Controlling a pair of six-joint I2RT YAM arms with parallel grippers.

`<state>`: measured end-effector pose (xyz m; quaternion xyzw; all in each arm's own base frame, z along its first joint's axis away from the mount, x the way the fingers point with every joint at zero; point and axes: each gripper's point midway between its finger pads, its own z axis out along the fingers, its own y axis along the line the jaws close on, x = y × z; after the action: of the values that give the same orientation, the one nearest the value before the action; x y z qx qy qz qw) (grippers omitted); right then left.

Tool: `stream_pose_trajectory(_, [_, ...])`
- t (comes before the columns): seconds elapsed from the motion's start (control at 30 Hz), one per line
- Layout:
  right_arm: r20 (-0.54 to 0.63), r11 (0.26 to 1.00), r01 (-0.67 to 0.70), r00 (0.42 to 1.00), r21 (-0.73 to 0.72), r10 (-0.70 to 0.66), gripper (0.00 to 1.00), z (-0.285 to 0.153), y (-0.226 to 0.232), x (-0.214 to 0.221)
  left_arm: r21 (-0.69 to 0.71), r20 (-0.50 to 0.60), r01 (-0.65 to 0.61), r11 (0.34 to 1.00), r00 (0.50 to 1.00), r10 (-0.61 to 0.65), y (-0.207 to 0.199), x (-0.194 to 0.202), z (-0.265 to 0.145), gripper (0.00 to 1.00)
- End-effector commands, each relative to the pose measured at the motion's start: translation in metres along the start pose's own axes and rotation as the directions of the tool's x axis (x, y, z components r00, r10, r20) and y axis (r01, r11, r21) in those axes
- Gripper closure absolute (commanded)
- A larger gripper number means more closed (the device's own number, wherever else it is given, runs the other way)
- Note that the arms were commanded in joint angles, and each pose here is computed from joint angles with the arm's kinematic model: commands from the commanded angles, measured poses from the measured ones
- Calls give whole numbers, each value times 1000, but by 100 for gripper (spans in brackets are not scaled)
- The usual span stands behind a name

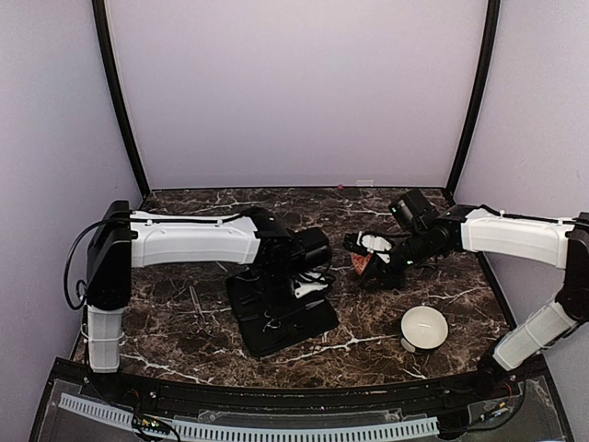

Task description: Sort the hair-cutting tools

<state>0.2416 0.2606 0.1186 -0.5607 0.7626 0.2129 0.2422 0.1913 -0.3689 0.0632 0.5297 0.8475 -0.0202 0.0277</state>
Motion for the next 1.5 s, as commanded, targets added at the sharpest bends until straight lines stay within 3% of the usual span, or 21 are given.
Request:
stream_pose_trajectory(0.0, [10,994,58,998,-94,-57,76,1,13,-6,-92,76,33,995,997,-26,18,13,-51,100])
stream_pose_trajectory(0.17, [-54,974,150,986,-169,-161,76,21,35,-2,-168,97,86,982,993,-70,44,34,-61,100])
stream_pose_trajectory(0.37, [-127,929,317,930,-190,-344,74,60,66,-6,-245,138,169,955,981,-138,77,59,-72,100])
stream_pose_trajectory(0.53, [-185,915,353,903,-196,-388,74,88,72,-9,-268,186,224,937,966,-178,95,74,-81,100])
stream_pose_trajectory(0.77, [-228,904,381,878,-196,-420,76,112,71,-9,-318,147,209,925,974,-170,99,98,-81,100])
stream_pose_trajectory(0.9, [-264,893,401,856,-204,-444,82,120,72,-1,-317,160,208,925,973,-164,99,101,-83,100])
stream_pose_trajectory(1.1, [-297,863,424,816,-276,-496,100,117,88,17,-302,149,194,933,977,-155,96,102,-76,100])
stream_pose_trajectory(1.47, [-305,845,386,808,-369,-503,100,63,122,48,-202,141,134,970,984,-106,77,98,-69,100])
